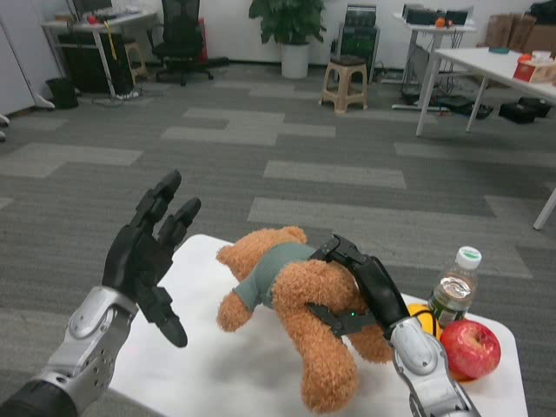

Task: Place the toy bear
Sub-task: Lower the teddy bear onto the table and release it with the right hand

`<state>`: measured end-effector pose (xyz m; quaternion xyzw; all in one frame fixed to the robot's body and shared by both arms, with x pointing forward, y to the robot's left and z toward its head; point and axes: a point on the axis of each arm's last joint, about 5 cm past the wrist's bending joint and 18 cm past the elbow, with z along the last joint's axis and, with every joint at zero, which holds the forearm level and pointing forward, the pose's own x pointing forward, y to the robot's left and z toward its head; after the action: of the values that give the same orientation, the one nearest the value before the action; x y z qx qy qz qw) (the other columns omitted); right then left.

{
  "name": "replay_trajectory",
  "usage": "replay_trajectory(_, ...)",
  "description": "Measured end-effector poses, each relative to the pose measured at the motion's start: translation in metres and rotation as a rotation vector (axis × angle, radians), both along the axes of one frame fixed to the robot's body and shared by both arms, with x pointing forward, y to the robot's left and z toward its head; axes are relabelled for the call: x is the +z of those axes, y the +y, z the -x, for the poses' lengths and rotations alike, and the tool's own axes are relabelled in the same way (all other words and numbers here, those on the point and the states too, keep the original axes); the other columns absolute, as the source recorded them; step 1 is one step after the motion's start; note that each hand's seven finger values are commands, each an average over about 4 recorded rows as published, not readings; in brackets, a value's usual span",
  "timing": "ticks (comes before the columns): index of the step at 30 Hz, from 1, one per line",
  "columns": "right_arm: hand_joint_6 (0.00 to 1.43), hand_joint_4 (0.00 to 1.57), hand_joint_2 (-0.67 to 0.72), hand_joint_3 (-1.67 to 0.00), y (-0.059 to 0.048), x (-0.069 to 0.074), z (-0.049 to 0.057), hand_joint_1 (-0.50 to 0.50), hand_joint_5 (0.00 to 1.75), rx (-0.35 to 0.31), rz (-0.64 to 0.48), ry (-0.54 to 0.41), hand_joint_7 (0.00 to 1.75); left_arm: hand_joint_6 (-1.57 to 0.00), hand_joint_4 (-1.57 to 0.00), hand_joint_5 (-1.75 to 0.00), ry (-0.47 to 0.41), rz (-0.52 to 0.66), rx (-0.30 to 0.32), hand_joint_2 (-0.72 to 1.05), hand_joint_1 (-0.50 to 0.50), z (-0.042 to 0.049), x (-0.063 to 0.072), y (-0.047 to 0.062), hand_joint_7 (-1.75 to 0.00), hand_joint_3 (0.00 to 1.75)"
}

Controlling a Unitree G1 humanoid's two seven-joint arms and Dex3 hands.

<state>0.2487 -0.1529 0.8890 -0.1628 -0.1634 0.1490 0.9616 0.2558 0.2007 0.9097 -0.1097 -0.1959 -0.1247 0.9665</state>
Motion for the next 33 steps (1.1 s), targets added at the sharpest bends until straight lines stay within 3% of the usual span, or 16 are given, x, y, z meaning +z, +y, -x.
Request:
replay_trajectory(6,1.04,0.02,-0.6,-1.03,-0.008,-0.011,-0.002,-0.33,1.45,-0.015,0.088,0.032,1.54,0.0,0.0,-0.41,0.0,0.001,-0.002,-0.64,-0.48,-0.0001,0.0,-0.001,-0.14,0.09)
replay_trajectory(9,0.73,0.0,-0.62,-1.03,-0.016,-0.028,0.002,-0.33,1.38,-0.033,0.151,0.127,1.57,0.0,0.0,-0.38,0.001,0.002,-0.002,-0.64,-0.48,-0.0001,0.0,-0.001,-0.14,0.09)
replay_trajectory(10,0.58,0.0,-0.62,-1.03,-0.017,-0.031,0.004,-0.34,1.33,-0.036,0.153,0.146,1.5,0.0,0.0,-0.38,0.002,0.002,-0.002,-0.64,-0.48,-0.0001,0.0,-0.001,-0.14,0.09)
replay_trajectory(13,0.33,0.0,-0.6,-1.03,-0.019,-0.038,0.006,-0.35,1.21,-0.045,0.146,0.187,1.26,0.0,0.0,-0.36,0.002,0.002,-0.002,-0.64,-0.48,-0.0001,0.0,-0.001,-0.14,0.09)
replay_trajectory(18,0.19,0.0,-0.62,-1.03,-0.021,-0.049,0.011,-0.35,1.19,-0.053,0.117,0.258,1.01,0.0,0.0,-0.41,0.002,0.003,-0.002,-0.64,-0.48,-0.0001,0.0,-0.001,-0.14,0.09)
replay_trajectory(24,0.01,0.0,-0.54,-1.03,-0.022,-0.053,0.017,-0.4,0.92,-0.049,0.079,0.279,0.49,0.0,0.0,-0.36,0.002,0.003,-0.002,-0.64,-0.48,-0.0001,0.0,-0.001,-0.14,0.09)
replay_trajectory(28,0.0,0.0,-0.54,-0.95,-0.022,-0.052,0.019,-0.41,0.68,-0.047,0.062,0.267,0.23,0.0,0.0,-0.36,0.002,0.004,-0.002,-0.64,-0.48,-0.0001,0.0,-0.001,-0.14,0.09)
replay_trajectory(33,0.0,0.0,-0.54,-0.91,-0.021,-0.049,0.019,-0.38,0.53,-0.035,0.038,0.25,0.1,0.0,0.0,-0.36,0.002,0.004,-0.002,-0.64,-0.48,-0.0001,0.0,-0.001,-0.14,0.09)
